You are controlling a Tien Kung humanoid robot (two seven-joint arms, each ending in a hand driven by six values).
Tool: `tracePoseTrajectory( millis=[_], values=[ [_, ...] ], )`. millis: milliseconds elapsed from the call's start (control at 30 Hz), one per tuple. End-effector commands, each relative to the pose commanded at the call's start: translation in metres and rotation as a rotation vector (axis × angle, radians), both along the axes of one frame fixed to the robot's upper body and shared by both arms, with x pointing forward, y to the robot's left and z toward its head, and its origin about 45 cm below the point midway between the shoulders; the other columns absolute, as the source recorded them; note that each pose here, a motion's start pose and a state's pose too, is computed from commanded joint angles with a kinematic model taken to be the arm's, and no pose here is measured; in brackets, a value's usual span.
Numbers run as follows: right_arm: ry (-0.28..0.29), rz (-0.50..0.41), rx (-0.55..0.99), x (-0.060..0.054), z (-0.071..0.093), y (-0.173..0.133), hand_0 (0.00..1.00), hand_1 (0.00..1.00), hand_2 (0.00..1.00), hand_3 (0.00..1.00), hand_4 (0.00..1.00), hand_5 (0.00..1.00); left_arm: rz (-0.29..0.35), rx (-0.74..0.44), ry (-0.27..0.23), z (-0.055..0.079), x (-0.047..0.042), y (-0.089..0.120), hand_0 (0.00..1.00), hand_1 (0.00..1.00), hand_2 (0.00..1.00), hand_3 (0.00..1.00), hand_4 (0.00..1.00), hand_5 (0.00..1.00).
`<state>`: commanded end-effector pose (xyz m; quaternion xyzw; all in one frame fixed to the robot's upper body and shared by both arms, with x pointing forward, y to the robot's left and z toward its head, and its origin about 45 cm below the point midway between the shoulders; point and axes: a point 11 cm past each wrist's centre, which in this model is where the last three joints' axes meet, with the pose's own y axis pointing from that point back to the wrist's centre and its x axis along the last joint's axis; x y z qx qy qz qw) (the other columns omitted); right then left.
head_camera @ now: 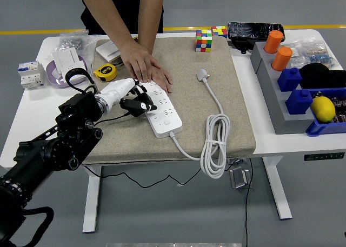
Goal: Pick up the plug,place it near the board,insert it into the board,press the button
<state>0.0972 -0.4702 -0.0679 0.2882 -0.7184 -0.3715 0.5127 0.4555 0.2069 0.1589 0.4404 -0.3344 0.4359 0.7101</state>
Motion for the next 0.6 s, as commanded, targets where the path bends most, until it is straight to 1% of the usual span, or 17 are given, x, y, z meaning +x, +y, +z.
tracePoseTrajectory(
  millis=[133,167,267,333,367,500,533,567,600],
  values=[
    [0.004,-0.002,-0.001,-0.0022,-0.0003,-0.0005,0.998,0.943,0.879,0.916,0.998,0.998,0.000,0.011,-0.032,0.0020,0.0007,-0.0004,0.463,0.450,0.443,0.499,0.998,0.468],
    [0.004,-0.002,-0.001,-0.0027,-0.0004,-0.0006,0.998,0.943,0.879,0.915,0.998,0.998,-0.002,0.018,-0.045,0.0029,0.0008,-0.0007,0.401,0.333,0.374,0.403,0.998,0.343],
    [0.005,-0.002,-0.001,-0.0031,-0.0004,-0.0007,0.998,0.943,0.879,0.915,0.998,0.998,-0.008,0.042,-0.066,0.0036,0.0008,-0.0014,0.401,0.333,0.374,0.403,0.998,0.343],
    [0.005,-0.002,-0.002,-0.0034,-0.0003,-0.0010,0.998,0.943,0.879,0.915,0.998,0.998,-0.021,0.077,-0.091,0.0042,0.0003,-0.0026,0.401,0.333,0.374,0.403,0.998,0.343],
    [0.004,-0.003,-0.002,-0.0034,-0.0003,-0.0012,0.998,0.943,0.879,0.915,0.998,0.998,-0.024,0.084,-0.098,0.0042,0.0001,-0.0032,0.360,0.300,0.373,0.406,0.986,0.241],
    [0.004,-0.003,-0.003,-0.0035,0.0000,-0.0018,0.998,0.943,0.879,0.915,0.998,0.998,-0.040,0.123,-0.131,0.0062,0.0003,-0.0057,0.360,0.300,0.373,0.406,0.986,0.241],
    [0.004,-0.004,-0.003,-0.0037,-0.0001,-0.0018,0.998,0.943,0.879,0.915,0.998,0.998,-0.050,0.145,-0.146,0.0073,0.0004,-0.0069,0.360,0.300,0.373,0.406,0.986,0.241],
    [0.004,-0.005,-0.003,-0.0038,-0.0001,-0.0019,0.998,0.943,0.879,0.914,0.998,0.998,-0.058,0.162,-0.158,0.0079,0.0003,-0.0081,0.329,0.293,0.378,0.423,0.919,0.166],
    [0.004,-0.005,-0.004,-0.0039,0.0000,-0.0020,0.998,0.943,0.879,0.914,0.998,0.998,-0.060,0.164,-0.163,0.0082,0.0002,-0.0088,0.329,0.293,0.378,0.423,0.919,0.166]
  ],
)
